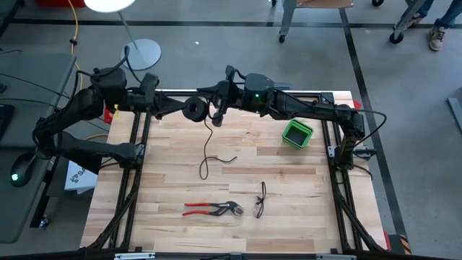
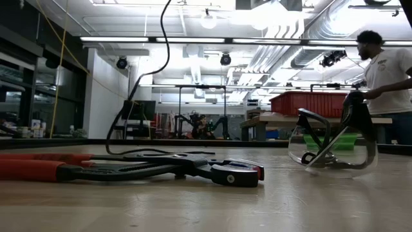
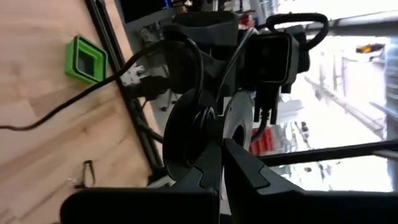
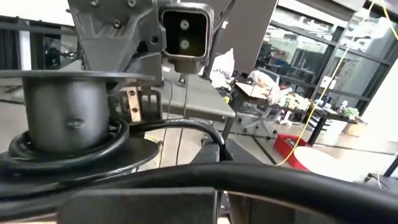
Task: Coil cords
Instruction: Coil the black wire onto the black spool
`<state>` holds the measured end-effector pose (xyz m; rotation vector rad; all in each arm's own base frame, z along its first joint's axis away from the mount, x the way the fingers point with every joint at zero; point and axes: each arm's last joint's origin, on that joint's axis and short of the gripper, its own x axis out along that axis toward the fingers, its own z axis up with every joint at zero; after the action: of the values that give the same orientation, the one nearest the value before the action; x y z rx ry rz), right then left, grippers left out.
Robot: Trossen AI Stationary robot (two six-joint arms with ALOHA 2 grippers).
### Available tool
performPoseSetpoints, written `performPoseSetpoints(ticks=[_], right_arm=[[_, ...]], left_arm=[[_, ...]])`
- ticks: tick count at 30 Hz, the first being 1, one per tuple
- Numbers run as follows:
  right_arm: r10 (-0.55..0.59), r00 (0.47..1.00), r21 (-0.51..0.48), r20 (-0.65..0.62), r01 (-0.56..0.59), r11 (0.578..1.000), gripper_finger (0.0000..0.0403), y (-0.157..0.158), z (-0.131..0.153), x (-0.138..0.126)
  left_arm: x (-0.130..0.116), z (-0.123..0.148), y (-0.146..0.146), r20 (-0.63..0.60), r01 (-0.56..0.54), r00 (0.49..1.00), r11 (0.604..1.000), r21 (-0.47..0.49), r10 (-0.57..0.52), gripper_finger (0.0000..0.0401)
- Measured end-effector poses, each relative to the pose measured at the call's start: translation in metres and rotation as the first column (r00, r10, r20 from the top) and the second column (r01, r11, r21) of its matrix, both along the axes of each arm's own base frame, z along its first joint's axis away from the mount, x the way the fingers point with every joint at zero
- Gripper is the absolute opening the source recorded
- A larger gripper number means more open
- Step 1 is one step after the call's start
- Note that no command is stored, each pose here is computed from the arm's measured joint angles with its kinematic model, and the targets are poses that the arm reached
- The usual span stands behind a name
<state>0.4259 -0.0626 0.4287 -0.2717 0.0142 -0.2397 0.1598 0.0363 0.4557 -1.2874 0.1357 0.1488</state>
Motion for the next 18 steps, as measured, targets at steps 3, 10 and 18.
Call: performPoseSetpoints(ticks=[3, 10, 18], right_arm=[[0.001, 1.000, 0.006, -0.020, -0.001, 1.000, 0.0000, -0.002, -0.002, 0.000], [-0.014, 0.998, 0.012, -0.059, 0.015, 1.000, 0.0000, -0.006, -0.006, -0.001], [-0.025, 0.998, 0.015, -0.063, 0.026, 1.000, 0.0000, -0.008, -0.004, -0.003]], left_arm=[[-0.001, -0.004, 0.000, -0.040, 0.009, 0.999, 0.998, 0.057, -0.007, 0.0000], [-0.001, -0.010, 0.002, -0.118, -0.006, 0.992, 0.974, 0.226, 0.034, 0.0000], [-0.003, -0.003, 0.006, -0.078, -0.084, 0.986, 0.843, 0.531, 0.147, 0.0000]])
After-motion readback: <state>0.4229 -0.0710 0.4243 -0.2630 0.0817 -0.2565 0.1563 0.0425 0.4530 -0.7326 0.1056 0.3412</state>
